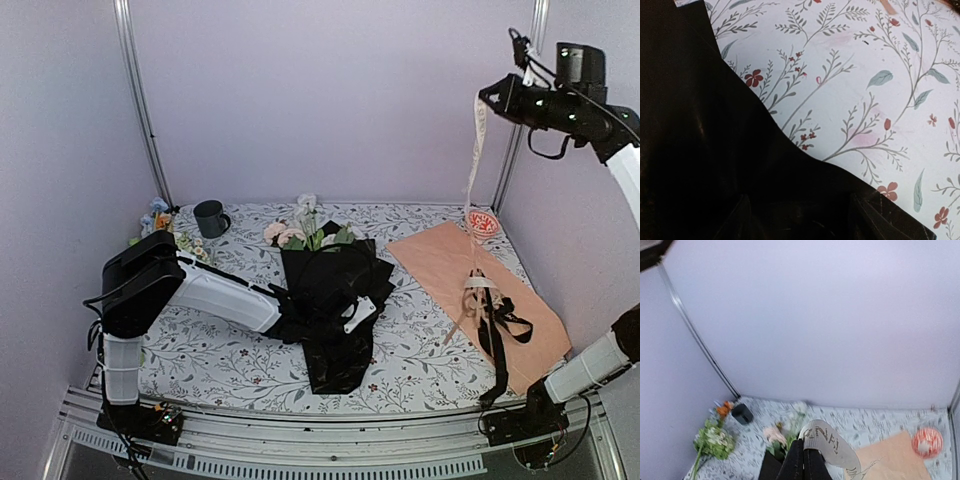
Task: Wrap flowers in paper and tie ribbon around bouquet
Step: Pick up the ribbon from the corner of the board.
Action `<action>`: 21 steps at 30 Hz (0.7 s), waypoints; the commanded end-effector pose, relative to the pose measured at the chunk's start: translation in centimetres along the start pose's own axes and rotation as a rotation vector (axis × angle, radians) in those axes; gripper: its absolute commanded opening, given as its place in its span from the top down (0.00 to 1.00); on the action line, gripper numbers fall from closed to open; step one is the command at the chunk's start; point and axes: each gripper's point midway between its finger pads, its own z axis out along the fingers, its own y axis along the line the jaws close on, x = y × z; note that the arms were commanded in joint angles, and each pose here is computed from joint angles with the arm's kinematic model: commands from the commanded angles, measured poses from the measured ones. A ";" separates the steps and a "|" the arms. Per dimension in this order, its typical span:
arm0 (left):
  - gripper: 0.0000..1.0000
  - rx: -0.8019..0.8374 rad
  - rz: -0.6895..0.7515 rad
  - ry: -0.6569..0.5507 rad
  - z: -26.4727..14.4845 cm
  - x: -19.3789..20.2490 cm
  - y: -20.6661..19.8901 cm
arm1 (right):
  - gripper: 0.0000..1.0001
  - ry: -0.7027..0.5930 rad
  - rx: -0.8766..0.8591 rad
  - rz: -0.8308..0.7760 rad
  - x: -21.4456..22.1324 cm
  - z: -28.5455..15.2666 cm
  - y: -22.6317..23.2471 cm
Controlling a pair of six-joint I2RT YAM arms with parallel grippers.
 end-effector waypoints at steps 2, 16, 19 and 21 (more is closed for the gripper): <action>0.32 -0.003 0.017 0.231 1.1 7.5 0.3 | 1.00 -0.442 -0.294 -0.220 -10.1 -11.3 8.0; 0.33 0.005 0.020 0.259 1.6 8.5 0.3 | 1.00 -1.373 -0.136 -0.375 -16.5 -40.2 9.2; 0.32 0.004 0.019 0.266 1.6 8.7 0.3 | 1.00 -1.339 -0.134 -0.411 -17.2 -39.1 9.7; 0.32 -0.002 0.019 0.273 1.7 8.9 0.5 | 1.00 -1.301 -0.137 -0.434 -17.5 -37.5 9.9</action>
